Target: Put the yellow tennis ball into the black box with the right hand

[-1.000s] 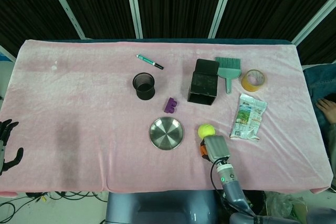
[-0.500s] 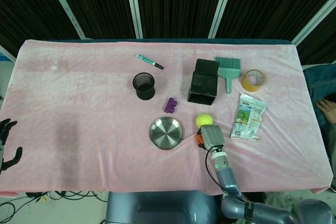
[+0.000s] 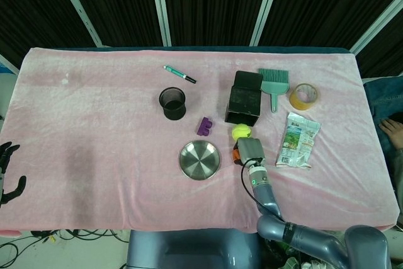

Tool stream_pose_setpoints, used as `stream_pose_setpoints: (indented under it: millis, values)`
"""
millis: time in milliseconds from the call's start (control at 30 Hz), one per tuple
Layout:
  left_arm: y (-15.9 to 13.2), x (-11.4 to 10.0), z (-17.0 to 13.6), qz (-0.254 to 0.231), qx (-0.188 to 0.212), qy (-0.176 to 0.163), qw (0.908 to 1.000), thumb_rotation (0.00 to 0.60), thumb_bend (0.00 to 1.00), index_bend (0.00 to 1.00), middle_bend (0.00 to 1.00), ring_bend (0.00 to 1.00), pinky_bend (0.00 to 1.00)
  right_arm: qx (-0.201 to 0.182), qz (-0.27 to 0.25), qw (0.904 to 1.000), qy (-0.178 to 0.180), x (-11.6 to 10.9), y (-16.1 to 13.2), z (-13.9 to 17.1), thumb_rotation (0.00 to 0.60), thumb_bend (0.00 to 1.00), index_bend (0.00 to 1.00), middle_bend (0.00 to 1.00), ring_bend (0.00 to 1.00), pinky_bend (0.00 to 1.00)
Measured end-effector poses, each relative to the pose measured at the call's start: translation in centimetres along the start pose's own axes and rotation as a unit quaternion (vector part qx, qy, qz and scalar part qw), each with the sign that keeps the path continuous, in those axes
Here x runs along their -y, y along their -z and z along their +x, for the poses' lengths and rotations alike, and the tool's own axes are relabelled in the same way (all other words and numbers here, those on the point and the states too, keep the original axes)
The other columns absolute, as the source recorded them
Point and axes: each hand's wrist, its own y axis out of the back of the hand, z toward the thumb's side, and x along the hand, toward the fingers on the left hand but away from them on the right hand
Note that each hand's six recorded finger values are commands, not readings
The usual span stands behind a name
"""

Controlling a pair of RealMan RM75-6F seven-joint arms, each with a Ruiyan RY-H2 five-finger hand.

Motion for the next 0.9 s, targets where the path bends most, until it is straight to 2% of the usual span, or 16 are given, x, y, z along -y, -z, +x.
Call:
stream_pose_setpoints:
  millis: [167,333,667,900]
  values:
    - [0.1,-0.2,0.0,-0.002,-0.002,-0.003,1.0000,0.600,0.43,0.14,0.06,0.02,0.00,0.000,-0.010,0.9999,0.007,-0.7,-0.7,-1.1,0.600,0.80,1.00,1.00,1.00,1.00]
    - [0.2,-0.2,0.1,-0.002,-0.005,-0.003,1.0000,0.600,0.43,0.14,0.06,0.02,0.00,0.012,-0.024,0.9992,0.029,-2.5,-0.7,-2.8,0.600,0.80,1.00,1.00,1.00,1.00]
    - [0.3,-0.3,0.2,-0.002,-0.008,-0.004,1.0000,0.600,0.43,0.14,0.06,0.02,0.00,0.038,-0.033,0.9987,0.011,-2.9,0.2,-4.6,0.600,0.80,1.00,1.00,1.00,1.00]
    - [0.3,-0.3,0.2,-0.002,-0.010,-0.006,0.9999,0.600,0.43,0.14,0.06,0.02,0.00,0.042,-0.042,0.9981,0.018,-3.3,0.0,-5.4,0.600,0.80,1.00,1.00,1.00,1.00]
